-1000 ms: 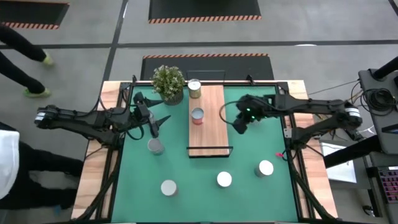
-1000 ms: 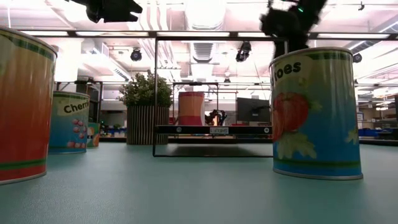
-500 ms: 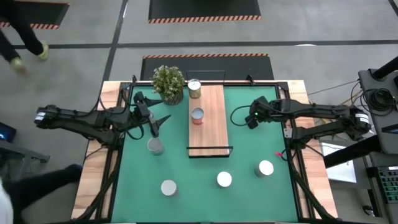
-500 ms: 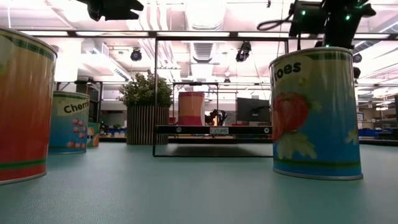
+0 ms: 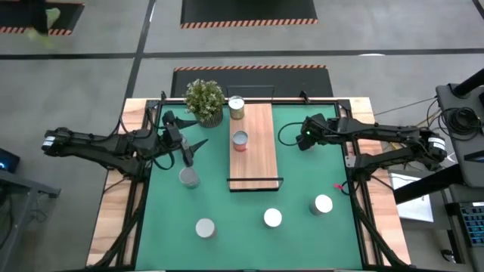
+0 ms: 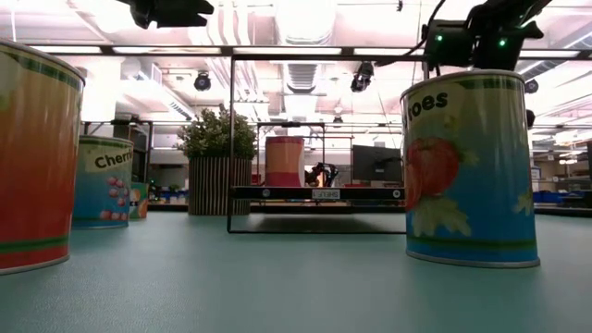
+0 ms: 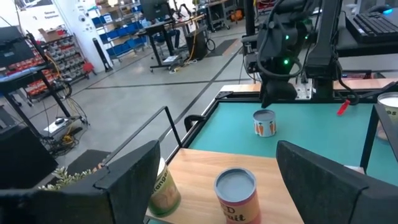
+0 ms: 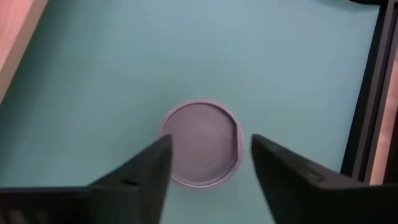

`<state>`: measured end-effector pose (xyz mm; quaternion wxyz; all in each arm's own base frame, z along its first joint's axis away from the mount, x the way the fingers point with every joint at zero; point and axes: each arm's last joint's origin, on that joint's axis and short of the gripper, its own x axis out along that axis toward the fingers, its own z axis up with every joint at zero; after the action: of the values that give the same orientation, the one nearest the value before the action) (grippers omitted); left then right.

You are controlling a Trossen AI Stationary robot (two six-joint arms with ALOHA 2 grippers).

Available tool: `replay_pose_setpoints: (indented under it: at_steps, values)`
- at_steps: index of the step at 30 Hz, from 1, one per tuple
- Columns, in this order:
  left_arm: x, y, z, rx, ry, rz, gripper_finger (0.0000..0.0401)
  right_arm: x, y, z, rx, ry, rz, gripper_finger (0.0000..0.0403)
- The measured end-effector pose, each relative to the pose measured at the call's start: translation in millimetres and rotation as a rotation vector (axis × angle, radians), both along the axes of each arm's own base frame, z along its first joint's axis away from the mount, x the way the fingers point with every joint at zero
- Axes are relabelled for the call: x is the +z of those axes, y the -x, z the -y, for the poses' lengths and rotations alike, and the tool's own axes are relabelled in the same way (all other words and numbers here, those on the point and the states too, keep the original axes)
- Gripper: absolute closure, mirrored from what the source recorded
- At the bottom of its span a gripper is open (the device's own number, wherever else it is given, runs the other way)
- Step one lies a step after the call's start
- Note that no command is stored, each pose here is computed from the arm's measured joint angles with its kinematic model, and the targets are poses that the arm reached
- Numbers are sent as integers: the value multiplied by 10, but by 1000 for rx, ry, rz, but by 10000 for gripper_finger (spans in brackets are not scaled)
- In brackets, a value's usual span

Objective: Pick and place cans onto a shelf
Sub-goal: Put the canned carrots on the shelf

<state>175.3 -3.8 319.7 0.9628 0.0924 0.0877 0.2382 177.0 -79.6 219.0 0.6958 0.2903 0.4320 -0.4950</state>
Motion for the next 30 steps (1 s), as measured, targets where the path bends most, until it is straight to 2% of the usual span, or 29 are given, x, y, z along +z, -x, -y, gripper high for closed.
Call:
replay_pose_setpoints:
  at_steps: [7,11,23,26,30]
  values:
    - [8,-3,0,-1,-6,6,99,-107,-63,26,-28,-23,-43,61]
    - [8,-3,0,-1,-8,5,99,-196,-134,54,-28,-30,-68,28]
    - [8,-3,0,-1,-8,5,99,-391,-231,112,-21,-58,-144,30]
    - [9,-3,0,-1,-8,5,99,-431,-254,121,-13,-64,-158,51]
    - [8,-3,0,-1,-8,5,99,-451,-265,125,-12,-65,-162,104]
